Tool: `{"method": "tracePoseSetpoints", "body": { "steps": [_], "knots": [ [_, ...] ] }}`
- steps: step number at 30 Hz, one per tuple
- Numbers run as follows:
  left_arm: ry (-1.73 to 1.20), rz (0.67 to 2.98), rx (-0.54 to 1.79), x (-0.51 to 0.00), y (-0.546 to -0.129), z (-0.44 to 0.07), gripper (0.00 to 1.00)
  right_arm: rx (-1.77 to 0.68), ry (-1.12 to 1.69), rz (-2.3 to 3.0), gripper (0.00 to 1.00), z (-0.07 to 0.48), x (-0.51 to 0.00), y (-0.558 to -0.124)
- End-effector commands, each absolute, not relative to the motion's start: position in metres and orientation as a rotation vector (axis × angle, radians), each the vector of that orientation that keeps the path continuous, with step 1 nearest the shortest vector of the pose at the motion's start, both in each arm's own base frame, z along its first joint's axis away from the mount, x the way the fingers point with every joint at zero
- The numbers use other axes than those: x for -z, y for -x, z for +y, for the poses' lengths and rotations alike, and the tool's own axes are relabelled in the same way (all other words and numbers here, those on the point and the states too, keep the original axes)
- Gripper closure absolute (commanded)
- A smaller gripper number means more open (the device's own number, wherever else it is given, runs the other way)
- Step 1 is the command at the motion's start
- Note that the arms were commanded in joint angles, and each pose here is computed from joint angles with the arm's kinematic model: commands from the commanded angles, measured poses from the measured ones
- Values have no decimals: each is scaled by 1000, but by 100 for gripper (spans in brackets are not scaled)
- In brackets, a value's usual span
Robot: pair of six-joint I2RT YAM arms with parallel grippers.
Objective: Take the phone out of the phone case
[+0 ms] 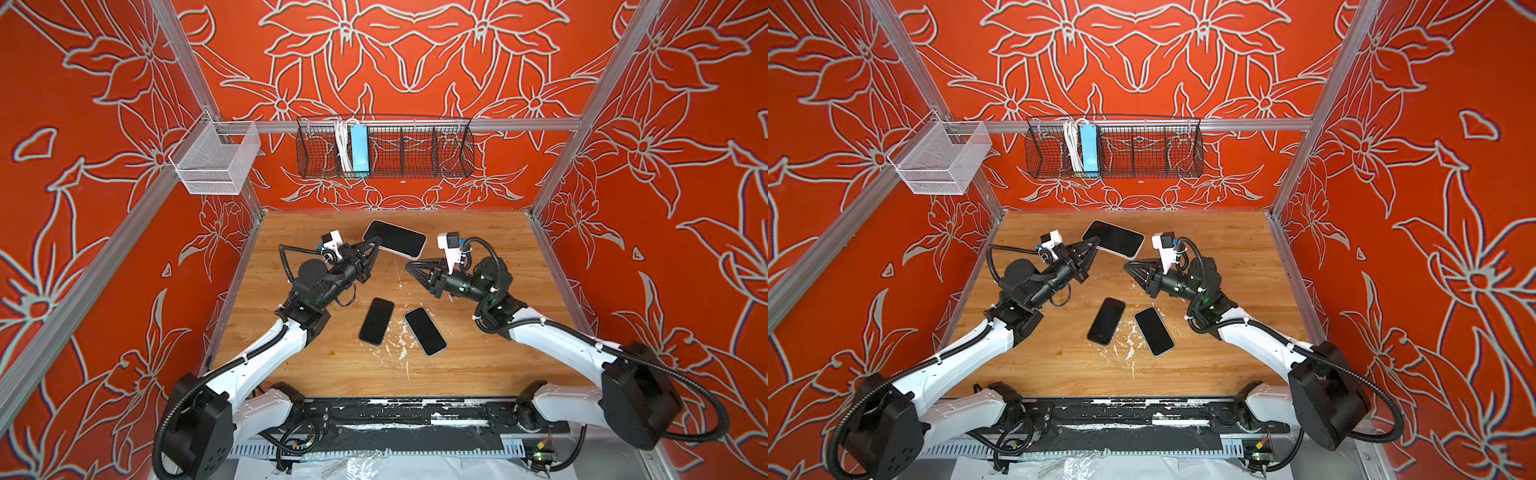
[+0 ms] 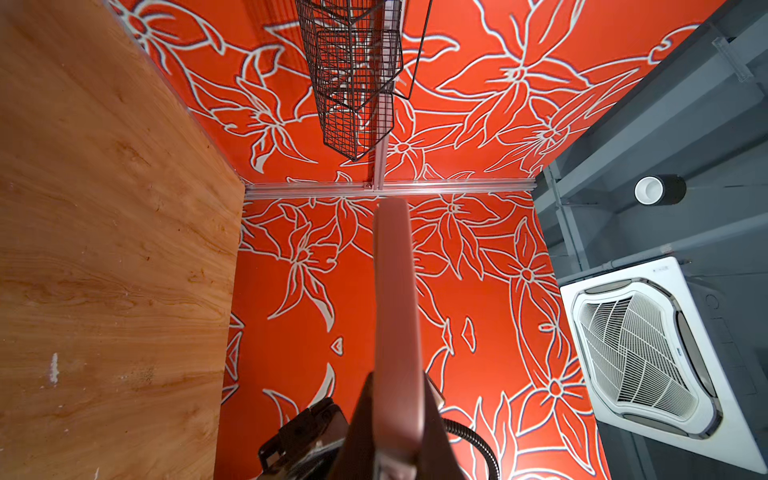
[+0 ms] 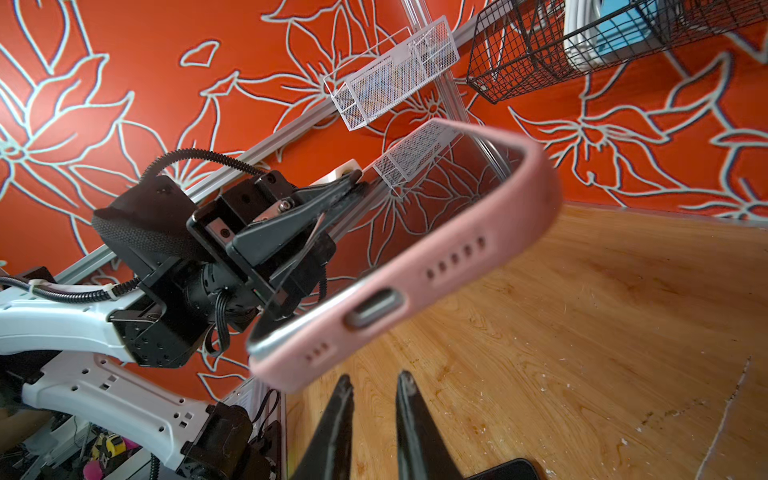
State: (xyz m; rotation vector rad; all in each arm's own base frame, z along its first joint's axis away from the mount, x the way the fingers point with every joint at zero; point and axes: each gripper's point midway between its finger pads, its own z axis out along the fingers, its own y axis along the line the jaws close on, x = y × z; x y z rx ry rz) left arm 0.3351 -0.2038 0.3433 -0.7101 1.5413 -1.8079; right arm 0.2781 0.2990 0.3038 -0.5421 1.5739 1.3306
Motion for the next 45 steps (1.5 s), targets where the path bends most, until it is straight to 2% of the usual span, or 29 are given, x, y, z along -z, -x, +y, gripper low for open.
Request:
{"method": "tracePoseSetpoints", "body": {
  "steps": [1,3,7,18,45],
  "knots": [
    [607,1400,1870,-390,-323,-199,100,-1361,559,1518,74,296,-320,-270],
    [608,1403,1868,-388,-324,-199,100,-1397,575,1513,68,295,-323,-263],
    [607,1404,1861,-386,-326,-199,100,-1449,582,1484,65,289,-332,-252],
    [598,1410,1863,-385,-326,-201,100,-1467,512,1425,68,271,-358,-255],
    [586,1414,1867,-385,-325,-202,100,-1482,462,1420,72,275,-364,-276]
  ]
}}
